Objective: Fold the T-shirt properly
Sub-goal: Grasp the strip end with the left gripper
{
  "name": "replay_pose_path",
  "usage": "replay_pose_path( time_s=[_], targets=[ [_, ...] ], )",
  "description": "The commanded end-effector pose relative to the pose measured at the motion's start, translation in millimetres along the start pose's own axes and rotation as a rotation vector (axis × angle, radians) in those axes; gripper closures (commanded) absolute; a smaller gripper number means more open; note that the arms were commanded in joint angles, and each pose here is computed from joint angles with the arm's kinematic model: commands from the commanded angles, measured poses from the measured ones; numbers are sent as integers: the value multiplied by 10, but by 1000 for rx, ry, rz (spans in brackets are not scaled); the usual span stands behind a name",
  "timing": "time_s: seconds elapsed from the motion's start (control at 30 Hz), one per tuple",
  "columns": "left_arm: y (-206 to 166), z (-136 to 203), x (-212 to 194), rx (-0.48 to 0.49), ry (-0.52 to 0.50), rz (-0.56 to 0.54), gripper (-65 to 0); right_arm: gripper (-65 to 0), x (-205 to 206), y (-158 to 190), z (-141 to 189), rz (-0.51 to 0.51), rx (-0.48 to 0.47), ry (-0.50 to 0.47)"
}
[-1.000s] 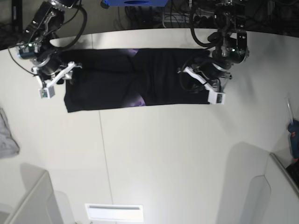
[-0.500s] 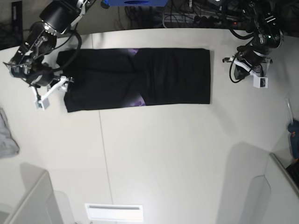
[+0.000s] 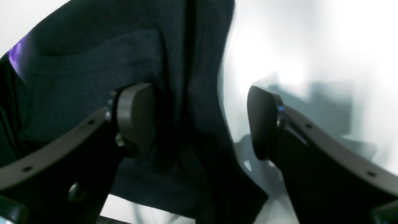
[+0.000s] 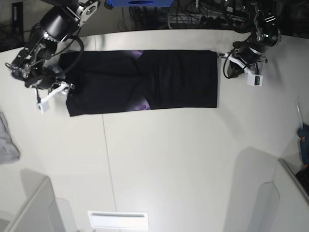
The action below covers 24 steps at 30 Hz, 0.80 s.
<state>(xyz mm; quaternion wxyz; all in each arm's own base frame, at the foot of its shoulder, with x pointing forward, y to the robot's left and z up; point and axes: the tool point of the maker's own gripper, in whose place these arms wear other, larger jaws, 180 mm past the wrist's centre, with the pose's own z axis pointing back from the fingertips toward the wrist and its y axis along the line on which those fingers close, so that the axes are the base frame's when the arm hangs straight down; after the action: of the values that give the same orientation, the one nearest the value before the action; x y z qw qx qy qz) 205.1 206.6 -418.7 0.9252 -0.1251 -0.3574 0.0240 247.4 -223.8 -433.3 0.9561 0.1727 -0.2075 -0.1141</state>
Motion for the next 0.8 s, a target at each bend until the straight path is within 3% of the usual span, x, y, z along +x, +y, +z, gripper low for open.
replay_pose_path(
  time_s=[0.0, 0.23, 0.5, 0.63, 0.77],
  targets=[
    [-76, -7, 144, -29, -45, -13, 0, -438, -114, -11, -7, 15, -16, 55],
    [-103, -118, 141, -44, -37, 2, 0, -438, -224, 180, -37, -1, 105, 33],
    [-106, -120, 160, -45, -41, 0, 0, -435, -329, 204, -68, -4, 120, 81],
    [-106, -120, 160, -45, -41, 0, 0, -341, -391, 300, -174, 10, 150, 119],
    [-145, -129, 159, -54, -39, -6, 0, -224, -310, 249, -167, 7, 139, 77]
  ],
)
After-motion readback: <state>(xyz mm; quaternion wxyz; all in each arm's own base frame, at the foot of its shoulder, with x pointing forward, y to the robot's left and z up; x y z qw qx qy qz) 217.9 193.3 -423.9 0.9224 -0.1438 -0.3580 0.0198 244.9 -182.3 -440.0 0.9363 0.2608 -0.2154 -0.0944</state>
